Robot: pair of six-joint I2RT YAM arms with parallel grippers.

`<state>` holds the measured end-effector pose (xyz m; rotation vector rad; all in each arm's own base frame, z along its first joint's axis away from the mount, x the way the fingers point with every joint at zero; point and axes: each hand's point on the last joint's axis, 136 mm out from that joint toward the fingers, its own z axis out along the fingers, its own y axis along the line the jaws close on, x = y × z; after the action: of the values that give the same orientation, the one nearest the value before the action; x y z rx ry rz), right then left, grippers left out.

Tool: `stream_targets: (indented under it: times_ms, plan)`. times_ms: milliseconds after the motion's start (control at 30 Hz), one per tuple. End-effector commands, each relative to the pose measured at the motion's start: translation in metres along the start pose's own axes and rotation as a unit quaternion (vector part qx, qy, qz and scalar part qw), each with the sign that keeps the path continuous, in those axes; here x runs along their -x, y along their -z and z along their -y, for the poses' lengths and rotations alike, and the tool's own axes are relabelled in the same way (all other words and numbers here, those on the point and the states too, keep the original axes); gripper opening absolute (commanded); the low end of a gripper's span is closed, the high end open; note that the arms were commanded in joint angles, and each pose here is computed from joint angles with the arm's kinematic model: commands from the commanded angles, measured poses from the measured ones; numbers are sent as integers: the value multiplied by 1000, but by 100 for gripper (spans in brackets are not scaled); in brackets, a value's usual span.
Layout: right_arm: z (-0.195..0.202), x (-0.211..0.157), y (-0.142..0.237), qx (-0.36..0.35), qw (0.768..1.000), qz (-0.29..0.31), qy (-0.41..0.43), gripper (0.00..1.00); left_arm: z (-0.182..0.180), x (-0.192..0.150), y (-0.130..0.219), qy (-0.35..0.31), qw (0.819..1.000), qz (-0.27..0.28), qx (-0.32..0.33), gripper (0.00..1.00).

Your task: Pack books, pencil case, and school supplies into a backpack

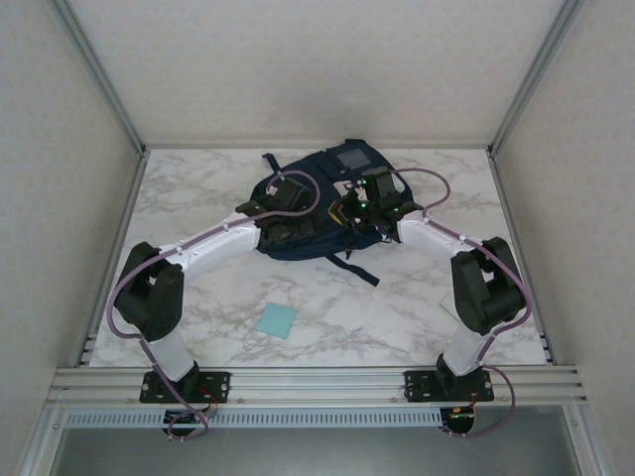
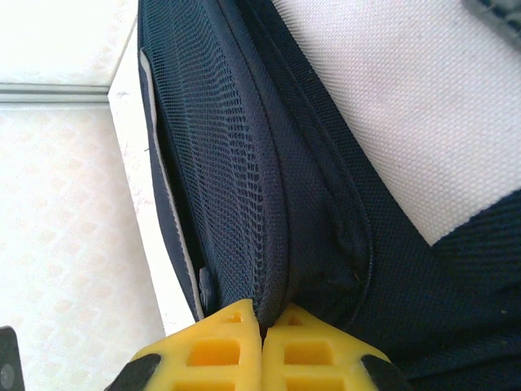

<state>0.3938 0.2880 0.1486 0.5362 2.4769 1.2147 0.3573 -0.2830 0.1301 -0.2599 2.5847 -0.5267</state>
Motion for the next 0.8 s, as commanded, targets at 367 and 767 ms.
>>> stream_targets:
  times_ms: [367, 767]
  plan:
    - [-53, 3, 3, 80, 996, 3, 40, 0, -37, -11, -10, -8, 996, 16, 85, 75]
    - [-49, 4, 7, 74, 996, 5, 50, 0, -86, 12, 22, 11, 992, 34, 120, 66]
